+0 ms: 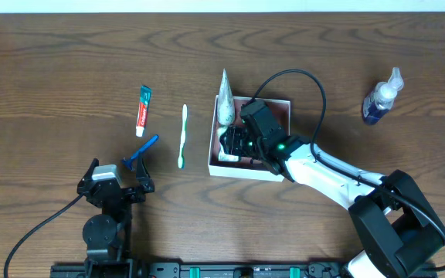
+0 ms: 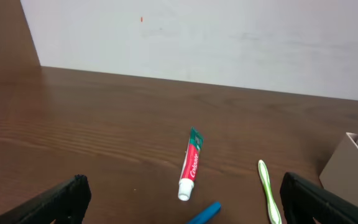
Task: Pack container
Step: 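Carry the packet into the box and release it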
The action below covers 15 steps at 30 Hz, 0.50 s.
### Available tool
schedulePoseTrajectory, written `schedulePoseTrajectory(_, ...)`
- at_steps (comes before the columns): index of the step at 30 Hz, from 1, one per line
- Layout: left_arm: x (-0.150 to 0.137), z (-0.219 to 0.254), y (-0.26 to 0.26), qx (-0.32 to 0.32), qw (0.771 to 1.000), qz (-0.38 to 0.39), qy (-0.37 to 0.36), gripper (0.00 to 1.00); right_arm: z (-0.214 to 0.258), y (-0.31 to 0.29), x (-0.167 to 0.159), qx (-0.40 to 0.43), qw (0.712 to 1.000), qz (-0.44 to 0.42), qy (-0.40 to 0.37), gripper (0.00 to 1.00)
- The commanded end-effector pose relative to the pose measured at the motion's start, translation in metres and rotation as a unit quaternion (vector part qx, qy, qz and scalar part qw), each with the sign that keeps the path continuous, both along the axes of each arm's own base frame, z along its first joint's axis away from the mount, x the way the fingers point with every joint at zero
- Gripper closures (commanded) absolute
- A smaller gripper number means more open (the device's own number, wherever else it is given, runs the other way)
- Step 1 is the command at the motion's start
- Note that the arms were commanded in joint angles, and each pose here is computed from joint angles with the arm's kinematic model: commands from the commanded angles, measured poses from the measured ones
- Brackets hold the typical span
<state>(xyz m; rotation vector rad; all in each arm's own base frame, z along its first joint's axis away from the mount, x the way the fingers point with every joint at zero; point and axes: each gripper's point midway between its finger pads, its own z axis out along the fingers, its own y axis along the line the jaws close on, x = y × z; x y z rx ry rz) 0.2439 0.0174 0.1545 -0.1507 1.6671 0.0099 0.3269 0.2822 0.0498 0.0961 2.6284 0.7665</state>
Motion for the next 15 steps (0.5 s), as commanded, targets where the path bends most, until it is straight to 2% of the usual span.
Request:
schedulePoseTrajectory(1, -0.001, -0.018, 0.003, 0.004, 1.000, 0.008, 0.026, 0.02, 0.000, 0.004, 0.000, 0.001, 1.000, 0.002, -0.001, 0.42)
schedulePoseTrajectory(7, -0.001, -0.018, 0.003, 0.004, 1.000, 0.008, 0.026, 0.02, 0.001, 0.004, 0.000, 0.003, 1.000, 0.003, -0.001, 0.42)
schedulePoseTrajectory(10, -0.001, -0.018, 0.003, 0.004, 1.000, 0.007, 0.026, 0.02, 0.003, 0.007, -0.002, 0.010, 1.000, 0.009, 0.001, 0.48)
schedulePoseTrajectory(15, -0.001, -0.018, 0.003, 0.004, 1.000, 0.007, 0.026, 0.02, 0.032, -0.007, -0.001, -0.005, 0.999, -0.004, -0.031, 0.50)
